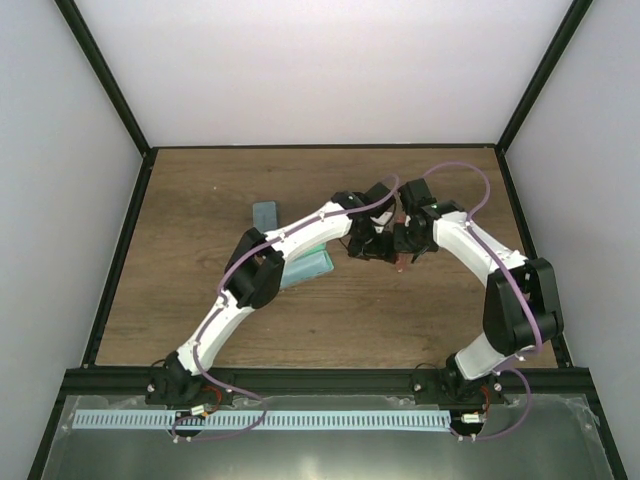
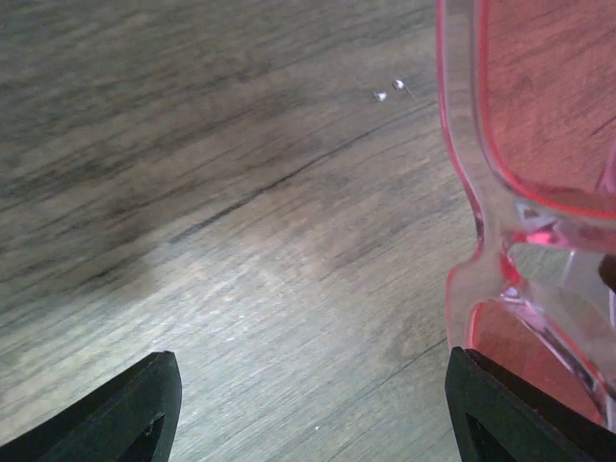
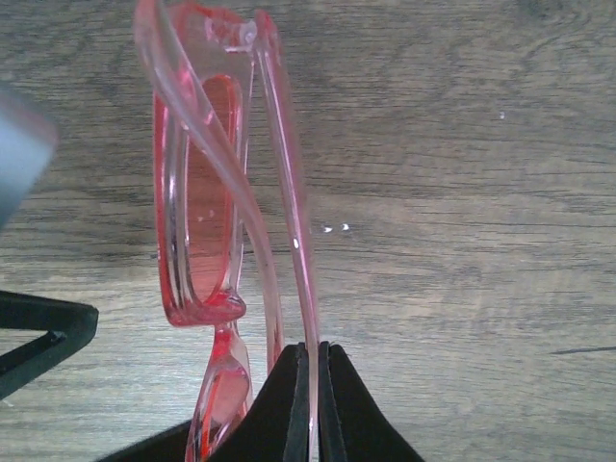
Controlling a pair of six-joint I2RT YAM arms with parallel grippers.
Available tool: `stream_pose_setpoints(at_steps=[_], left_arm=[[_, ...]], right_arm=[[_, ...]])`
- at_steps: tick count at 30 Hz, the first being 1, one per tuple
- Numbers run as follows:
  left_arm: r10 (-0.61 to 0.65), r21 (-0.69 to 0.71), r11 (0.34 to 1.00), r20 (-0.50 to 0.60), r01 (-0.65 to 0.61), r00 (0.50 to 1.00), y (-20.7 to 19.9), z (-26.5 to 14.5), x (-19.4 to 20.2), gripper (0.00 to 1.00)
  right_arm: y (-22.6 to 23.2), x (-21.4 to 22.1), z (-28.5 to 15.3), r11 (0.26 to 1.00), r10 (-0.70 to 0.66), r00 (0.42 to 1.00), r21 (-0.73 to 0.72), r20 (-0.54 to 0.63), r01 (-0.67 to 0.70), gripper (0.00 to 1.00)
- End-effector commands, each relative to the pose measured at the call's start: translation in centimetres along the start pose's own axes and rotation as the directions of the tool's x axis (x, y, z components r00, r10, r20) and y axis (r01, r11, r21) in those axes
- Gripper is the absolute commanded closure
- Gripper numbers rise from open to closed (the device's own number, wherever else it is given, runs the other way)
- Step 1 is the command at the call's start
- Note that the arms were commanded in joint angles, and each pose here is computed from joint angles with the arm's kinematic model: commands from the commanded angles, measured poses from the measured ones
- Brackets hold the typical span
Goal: Organize the sunglasses
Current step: Fold the sunglasses at the center of the board.
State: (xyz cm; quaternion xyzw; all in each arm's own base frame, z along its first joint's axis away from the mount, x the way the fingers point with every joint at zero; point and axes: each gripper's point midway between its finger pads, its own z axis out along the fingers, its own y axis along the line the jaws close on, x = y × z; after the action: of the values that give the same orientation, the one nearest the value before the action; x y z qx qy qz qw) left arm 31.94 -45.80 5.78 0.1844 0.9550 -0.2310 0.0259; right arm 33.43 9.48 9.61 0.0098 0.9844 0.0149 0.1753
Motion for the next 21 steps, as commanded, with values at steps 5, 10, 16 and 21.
stream_pose_setpoints(at_steps=[5,10,16,21], left_arm=[[0.022,-0.073,0.997,0.026,-0.02,0.999,1.8,-1.4,-0.4,0.22],[0.041,-0.119,0.992,0.075,-0.032,0.996,3.0,-4.8,-0.1,0.22],[0.039,-0.124,0.992,0.048,-0.032,0.998,3.0,-6.2,1.5,0.22],[0.044,-0.103,0.994,0.049,-0.039,0.998,2.4,-7.1,1.5,0.22]], right_arm=[[1.5,0.9,1.0,0.997,0.03,0.999,-0.071,-0.026,-0.032,0.99],[0.5,1.7,2.0,0.997,0.048,0.998,-0.056,-0.038,-0.05,0.99],[0.5,1.8,3.6,0.998,0.041,0.997,-0.051,-0.065,-0.044,0.92],[0.5,2.0,4.7,0.998,0.036,0.995,-0.04,-0.091,-0.04,0.82]])
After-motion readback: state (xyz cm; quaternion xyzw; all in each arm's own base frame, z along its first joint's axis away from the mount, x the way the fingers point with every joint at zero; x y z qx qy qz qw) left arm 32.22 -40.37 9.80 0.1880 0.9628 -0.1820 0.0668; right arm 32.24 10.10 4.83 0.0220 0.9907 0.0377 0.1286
